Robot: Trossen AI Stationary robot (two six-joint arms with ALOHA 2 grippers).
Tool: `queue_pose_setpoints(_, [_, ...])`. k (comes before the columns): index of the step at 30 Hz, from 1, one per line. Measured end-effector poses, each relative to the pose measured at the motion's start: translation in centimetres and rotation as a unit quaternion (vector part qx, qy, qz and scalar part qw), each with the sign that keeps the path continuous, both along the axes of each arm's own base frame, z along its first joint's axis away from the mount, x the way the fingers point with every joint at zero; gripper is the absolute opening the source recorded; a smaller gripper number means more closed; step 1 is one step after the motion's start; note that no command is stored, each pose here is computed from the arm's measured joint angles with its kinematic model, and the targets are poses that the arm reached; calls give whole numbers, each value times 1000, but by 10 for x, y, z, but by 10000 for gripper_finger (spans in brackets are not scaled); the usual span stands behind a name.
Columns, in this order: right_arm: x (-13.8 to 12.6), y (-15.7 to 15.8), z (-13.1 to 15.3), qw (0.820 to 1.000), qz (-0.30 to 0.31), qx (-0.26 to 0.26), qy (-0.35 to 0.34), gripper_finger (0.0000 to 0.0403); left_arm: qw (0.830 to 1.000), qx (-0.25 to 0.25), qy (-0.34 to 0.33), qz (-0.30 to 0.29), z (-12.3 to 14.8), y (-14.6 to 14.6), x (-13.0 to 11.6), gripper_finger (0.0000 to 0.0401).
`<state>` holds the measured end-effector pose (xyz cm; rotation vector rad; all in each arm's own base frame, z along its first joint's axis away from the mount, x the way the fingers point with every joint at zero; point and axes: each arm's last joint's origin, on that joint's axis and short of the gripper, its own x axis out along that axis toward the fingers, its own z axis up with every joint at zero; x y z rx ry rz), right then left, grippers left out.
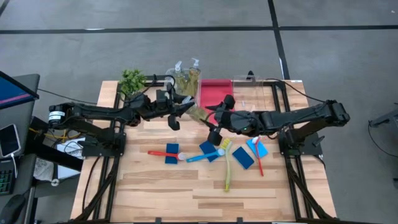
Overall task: Pick & Place Kitchen Sink Supplies
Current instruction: Put the yellow dish soap into the transparent container
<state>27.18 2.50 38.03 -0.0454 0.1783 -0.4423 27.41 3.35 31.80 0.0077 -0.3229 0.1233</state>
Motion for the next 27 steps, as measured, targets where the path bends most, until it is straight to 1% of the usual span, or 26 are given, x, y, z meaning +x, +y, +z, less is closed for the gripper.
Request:
queue_pose_setpoints(5, [-16,1,14,1000,8,4,-28,240,1000,6,-21,16,11,0,-9,102])
queue_pose_setpoints(10, [-28,4,23,999,16,8,-46,240,998,27,-36,37,19,-1,-18,102])
queue_pose_setpoints(15, [-31,7,24,999,23,8,-48,240,996,42,-48,67,27,0,-25,102])
queue_pose_setpoints(19, [-29,9,20,999,26,6,-35,240,992,54,-51,99,31,2,-30,102])
queue_pose_setpoints(23, [-27,10,17,999,27,8,-23,240,989,60,-41,132,30,8,-31,102])
queue_pose_setpoints(27, [-25,11,15,999,27,17,-21,240,984,55,-2,167,24,17,-30,102])
